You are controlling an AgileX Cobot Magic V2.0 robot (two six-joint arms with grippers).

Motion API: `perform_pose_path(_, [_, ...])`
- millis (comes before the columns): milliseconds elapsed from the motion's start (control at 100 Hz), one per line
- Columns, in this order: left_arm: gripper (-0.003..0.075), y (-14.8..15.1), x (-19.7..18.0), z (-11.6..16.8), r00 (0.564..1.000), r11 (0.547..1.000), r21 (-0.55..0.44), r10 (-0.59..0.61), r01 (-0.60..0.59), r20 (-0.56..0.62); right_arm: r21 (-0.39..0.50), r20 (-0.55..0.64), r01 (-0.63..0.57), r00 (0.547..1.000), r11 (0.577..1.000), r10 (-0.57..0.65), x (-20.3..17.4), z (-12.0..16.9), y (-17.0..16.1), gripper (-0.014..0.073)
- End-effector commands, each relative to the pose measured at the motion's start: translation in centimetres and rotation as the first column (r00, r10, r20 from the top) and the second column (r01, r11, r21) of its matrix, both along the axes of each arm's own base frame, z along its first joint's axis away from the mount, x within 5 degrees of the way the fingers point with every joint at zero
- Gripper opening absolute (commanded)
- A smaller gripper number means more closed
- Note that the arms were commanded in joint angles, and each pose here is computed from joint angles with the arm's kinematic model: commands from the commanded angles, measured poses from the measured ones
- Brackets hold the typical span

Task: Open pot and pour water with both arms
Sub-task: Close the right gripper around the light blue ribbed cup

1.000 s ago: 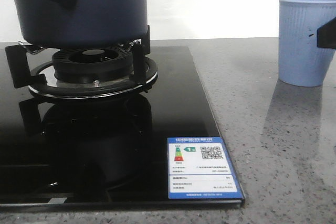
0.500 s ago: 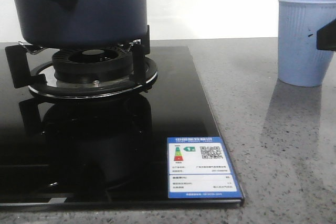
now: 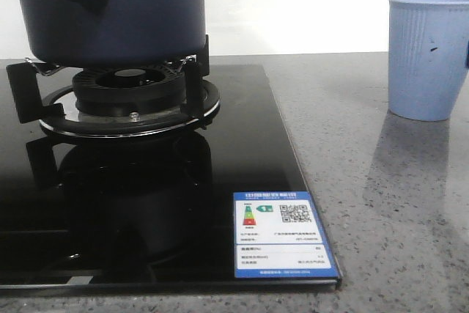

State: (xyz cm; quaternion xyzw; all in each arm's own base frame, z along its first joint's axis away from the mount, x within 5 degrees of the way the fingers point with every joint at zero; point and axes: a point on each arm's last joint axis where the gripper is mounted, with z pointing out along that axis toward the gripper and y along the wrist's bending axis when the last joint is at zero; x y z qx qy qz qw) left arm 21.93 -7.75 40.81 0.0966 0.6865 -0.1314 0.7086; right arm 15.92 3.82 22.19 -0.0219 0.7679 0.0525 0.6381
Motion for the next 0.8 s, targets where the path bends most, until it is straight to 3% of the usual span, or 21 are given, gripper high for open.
perform_pose_path(0, [0.0334, 0.8, -0.8, 2.6, 0.989, 0.998, -0.049, 0.048, -0.042, 0.137, -0.041, 0.115, 0.002, 0.993, 0.999, 0.002, 0.9, 1.1, 0.3, 0.0429])
perform_pose_path(190, [0.0334, 0.8, -0.8, 2.6, 0.989, 0.998, -0.049, 0.048, -0.042, 0.137, -0.072, 0.132, -0.037, 0.99, 0.997, 0.046, 1.9, 0.4, 1.0, 0.0437])
perform_pose_path(390, [0.0334, 0.8, -0.8, 2.6, 0.989, 0.998, -0.049, 0.048, -0.042, 0.137, -0.063, 0.165, -0.034, 0.985, 0.997, 0.044, 2.6, 0.0, 1.3, 0.0571])
perform_pose_path(790, [0.0334, 0.8, -0.8, 2.6, 0.989, 0.998, -0.049, 0.048, -0.042, 0.137, -0.065, 0.232, -0.002, 0.973, 0.998, 0.017, 4.1, -1.3, 1.7, 0.0573])
